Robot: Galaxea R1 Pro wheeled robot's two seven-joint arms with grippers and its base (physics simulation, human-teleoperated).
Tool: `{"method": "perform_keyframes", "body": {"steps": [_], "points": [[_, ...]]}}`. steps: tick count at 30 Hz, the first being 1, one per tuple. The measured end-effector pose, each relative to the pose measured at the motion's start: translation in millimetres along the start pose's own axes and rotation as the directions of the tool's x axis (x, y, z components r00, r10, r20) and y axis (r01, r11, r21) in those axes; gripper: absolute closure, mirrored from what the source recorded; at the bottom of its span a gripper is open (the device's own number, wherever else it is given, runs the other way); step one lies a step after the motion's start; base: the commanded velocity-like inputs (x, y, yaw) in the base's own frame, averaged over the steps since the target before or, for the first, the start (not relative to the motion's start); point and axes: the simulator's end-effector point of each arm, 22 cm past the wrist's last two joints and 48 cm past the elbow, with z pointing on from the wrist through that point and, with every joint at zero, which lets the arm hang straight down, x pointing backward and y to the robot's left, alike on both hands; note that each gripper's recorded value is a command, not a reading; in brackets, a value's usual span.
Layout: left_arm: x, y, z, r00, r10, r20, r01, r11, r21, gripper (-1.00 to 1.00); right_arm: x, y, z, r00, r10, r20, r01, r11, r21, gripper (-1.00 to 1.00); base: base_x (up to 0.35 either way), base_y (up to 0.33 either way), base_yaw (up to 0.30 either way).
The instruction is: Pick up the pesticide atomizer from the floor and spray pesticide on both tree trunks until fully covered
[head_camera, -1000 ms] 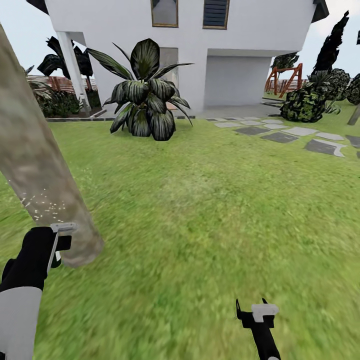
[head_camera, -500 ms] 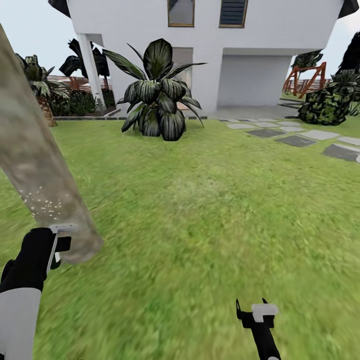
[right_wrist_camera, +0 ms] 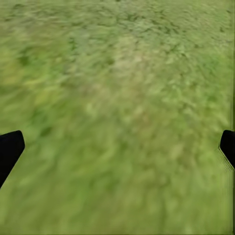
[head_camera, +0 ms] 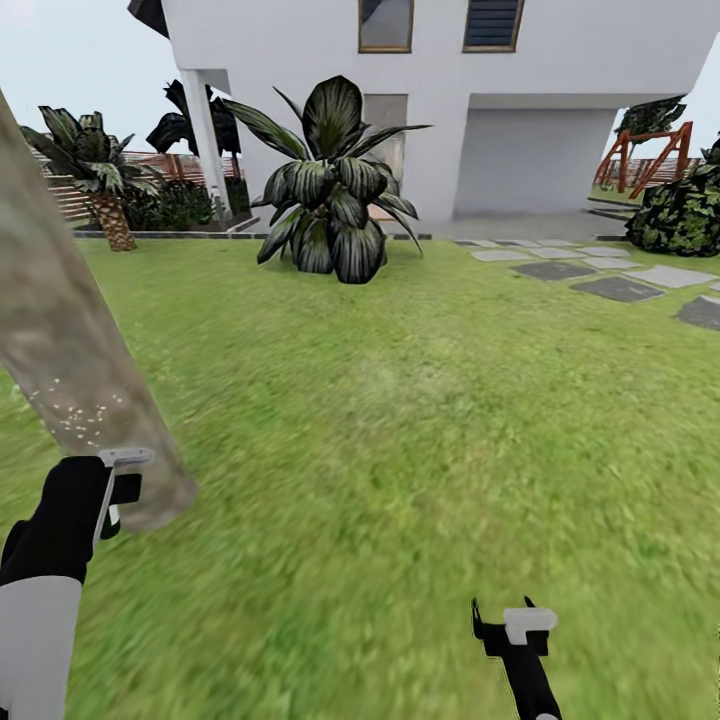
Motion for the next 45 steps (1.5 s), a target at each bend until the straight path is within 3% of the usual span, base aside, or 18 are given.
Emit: {"method": "perform_keyframes", "body": {"steps": [9, 26, 32, 36, 37, 39, 41, 45], "points": [[0.3, 1.2, 0.2, 1.000, -0.004, -0.001, 0.004, 1.000, 0.000, 1.00, -0.2, 0.0, 0.2, 1.000, 0.000, 0.000, 0.000, 1.000, 0.000, -1.00, 0.186, -0.250, 0.054], [2.5, 4.2, 1.0, 1.000, -0.002, -0.004, 0.002, 1.000, -0.006, 1.00, -0.2, 0.0, 0.2, 1.000, 0.000, 0.000, 0.000, 1.000, 0.000, -1.00, 0.186, -0.242, 0.271], [1.3, 3.7, 0.5, 1.000, -0.003, 0.000, 0.003, 1.000, -0.004, 1.00, -0.2, -0.1, 0.1, 1.000, 0.000, 0.000, 0.000, 1.000, 0.000, -1.00, 0.033, -0.031, 0.277], [-12.5, 2.9, -4.0, 1.000, -0.012, 0.019, 0.012, 1.000, 0.002, 1.00, -0.3, 0.0, 0.1, 1.000, 0.000, 0.001, 0.000, 1.000, 0.000, -1.00, 0.001, -0.001, 0.277], [-26.1, 2.6, -8.8, 0.999, -0.020, 0.037, 0.020, 1.000, 0.006, 1.00, -0.3, -0.1, 0.1, 1.000, 0.000, 0.001, 0.000, 1.000, 0.000, -1.00, 0.000, 0.000, 0.277], [-87.0, 5.4, -32.9, 0.991, -0.061, 0.120, 0.059, 0.998, 0.024, 1.00, -0.4, -0.2, 0.1, 1.000, 0.000, 0.001, 0.000, 1.000, 0.000, -1.00, 0.000, 0.000, 0.277], [-114.2, 6.7, -44.9, 0.985, -0.079, 0.155, 0.075, 0.997, 0.033, 1.00, -0.3, -0.1, 0.1, 1.000, 0.000, 0.001, 0.000, 1.000, 0.000, -1.00, 0.000, 0.000, 0.175], [-121.2, 6.1, -49.4, 0.982, -0.075, 0.173, 0.071, 0.997, 0.032, 1.00, -0.1, 0.0, 0.0, 1.000, 0.000, 0.000, 0.000, 1.000, 0.000, -1.00, 0.000, 0.000, 0.023]]}}
